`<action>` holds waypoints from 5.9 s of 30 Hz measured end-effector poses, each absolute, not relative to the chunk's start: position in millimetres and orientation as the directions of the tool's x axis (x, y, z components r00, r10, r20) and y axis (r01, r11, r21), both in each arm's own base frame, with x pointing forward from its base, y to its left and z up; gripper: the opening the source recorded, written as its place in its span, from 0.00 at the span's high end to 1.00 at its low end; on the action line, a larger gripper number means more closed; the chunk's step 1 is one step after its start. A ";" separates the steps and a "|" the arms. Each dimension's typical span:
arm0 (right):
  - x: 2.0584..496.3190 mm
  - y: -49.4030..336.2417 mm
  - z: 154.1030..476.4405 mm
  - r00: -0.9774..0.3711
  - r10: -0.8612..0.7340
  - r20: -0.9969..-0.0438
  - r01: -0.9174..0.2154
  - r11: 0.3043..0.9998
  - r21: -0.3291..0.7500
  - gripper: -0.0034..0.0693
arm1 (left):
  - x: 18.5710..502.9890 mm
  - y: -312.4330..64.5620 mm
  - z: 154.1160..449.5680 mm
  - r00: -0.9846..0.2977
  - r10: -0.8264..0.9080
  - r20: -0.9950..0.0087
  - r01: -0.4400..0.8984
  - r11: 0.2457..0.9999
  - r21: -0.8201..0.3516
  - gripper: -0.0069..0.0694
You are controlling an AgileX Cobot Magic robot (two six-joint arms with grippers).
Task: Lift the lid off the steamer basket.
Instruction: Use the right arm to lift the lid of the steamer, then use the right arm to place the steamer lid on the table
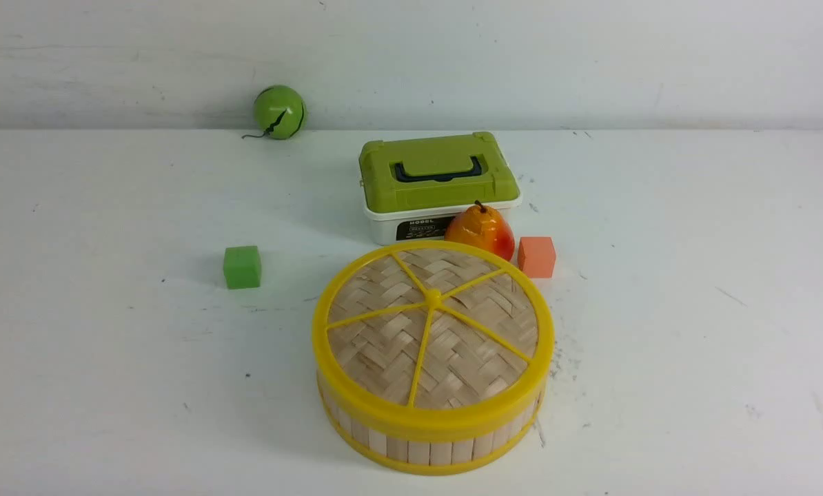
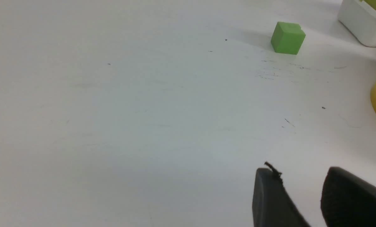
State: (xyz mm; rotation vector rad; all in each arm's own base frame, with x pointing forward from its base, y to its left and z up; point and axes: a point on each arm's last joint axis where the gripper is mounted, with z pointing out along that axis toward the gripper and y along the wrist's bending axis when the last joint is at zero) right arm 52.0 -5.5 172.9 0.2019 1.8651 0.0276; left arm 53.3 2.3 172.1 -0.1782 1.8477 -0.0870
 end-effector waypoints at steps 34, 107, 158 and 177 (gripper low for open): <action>52.0 -5.5 172.8 -0.286 0.154 -0.946 0.125 0.985 0.122 0.90 | 53.3 2.3 172.1 -0.272 -0.167 -0.948 -0.077 0.985 -0.152 0.60; 338.8 244.8 327.4 -0.649 -0.652 -0.393 -0.723 0.689 0.052 0.44 | 53.3 2.3 172.1 -0.272 -0.167 -0.948 -0.077 0.985 -0.152 0.60; 330.9 80.8 348.3 -0.867 -0.333 -0.371 -0.326 0.942 -0.084 0.80 | 53.3 2.3 172.2 -0.271 -0.167 -0.948 -0.077 0.985 -0.152 0.60; 371.3 47.4 206.7 -0.928 -0.172 -0.329 -0.184 0.983 0.005 0.77 | 53.3 2.3 172.2 -0.271 -0.167 -0.948 -0.077 0.985 -0.152 0.60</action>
